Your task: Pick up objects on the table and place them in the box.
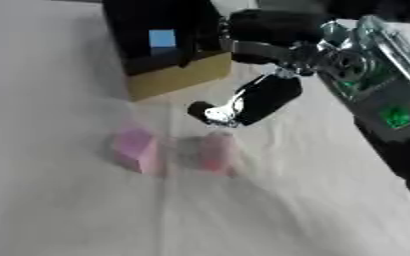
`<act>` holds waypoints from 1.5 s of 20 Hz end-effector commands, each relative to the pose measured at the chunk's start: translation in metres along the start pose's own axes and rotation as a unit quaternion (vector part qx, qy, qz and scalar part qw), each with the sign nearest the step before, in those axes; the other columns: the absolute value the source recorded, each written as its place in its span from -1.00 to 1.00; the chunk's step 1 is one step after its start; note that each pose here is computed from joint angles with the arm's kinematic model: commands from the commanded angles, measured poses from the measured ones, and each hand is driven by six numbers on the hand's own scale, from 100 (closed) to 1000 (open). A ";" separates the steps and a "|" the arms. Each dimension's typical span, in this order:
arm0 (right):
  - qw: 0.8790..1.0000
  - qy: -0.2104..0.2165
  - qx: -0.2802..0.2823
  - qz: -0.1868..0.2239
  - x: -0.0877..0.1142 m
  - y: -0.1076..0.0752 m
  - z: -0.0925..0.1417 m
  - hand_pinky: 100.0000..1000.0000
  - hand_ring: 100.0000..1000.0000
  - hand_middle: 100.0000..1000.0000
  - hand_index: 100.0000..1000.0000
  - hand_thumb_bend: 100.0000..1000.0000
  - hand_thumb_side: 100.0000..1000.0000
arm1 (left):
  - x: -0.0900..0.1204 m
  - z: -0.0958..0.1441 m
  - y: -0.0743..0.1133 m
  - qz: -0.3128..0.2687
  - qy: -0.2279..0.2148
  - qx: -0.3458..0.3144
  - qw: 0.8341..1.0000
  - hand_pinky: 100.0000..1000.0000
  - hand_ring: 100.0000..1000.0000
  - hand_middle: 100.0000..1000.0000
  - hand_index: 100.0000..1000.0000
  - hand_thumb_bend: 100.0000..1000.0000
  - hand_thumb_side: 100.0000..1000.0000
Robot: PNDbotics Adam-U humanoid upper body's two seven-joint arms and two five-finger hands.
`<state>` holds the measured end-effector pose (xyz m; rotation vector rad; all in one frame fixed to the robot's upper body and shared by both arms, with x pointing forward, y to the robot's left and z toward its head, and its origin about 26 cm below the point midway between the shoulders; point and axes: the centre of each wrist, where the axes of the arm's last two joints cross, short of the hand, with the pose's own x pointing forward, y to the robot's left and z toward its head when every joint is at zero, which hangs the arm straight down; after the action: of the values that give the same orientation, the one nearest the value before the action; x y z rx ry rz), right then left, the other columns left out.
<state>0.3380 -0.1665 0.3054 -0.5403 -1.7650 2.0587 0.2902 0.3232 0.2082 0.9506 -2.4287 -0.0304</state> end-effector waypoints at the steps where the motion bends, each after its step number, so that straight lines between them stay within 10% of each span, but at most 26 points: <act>1: 1.000 -0.003 0.024 -0.006 -0.002 0.005 -0.002 0.68 0.77 0.61 0.67 -0.62 0.16 | 0.004 -0.006 0.005 -0.006 -0.016 0.000 1.000 0.47 0.18 0.38 0.70 -0.95 0.96; 23: 0.990 0.038 0.133 -0.029 -0.032 0.056 -0.008 0.69 0.81 0.65 0.71 -0.45 -0.28 | 0.005 -0.006 0.004 -0.004 -0.015 -0.004 1.000 0.47 0.20 0.39 0.70 -0.97 0.94; 30: 0.989 0.042 0.135 -0.049 -0.037 0.064 -0.010 0.66 0.75 0.57 0.63 -0.95 -0.56 | 0.005 -0.006 0.004 -0.004 -0.015 -0.008 1.000 0.46 0.20 0.39 0.70 -0.99 0.91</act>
<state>0.3720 -0.1807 0.2347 -0.4126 -1.4014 2.1369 0.2902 0.3231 0.2082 0.9472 -2.4229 -0.0432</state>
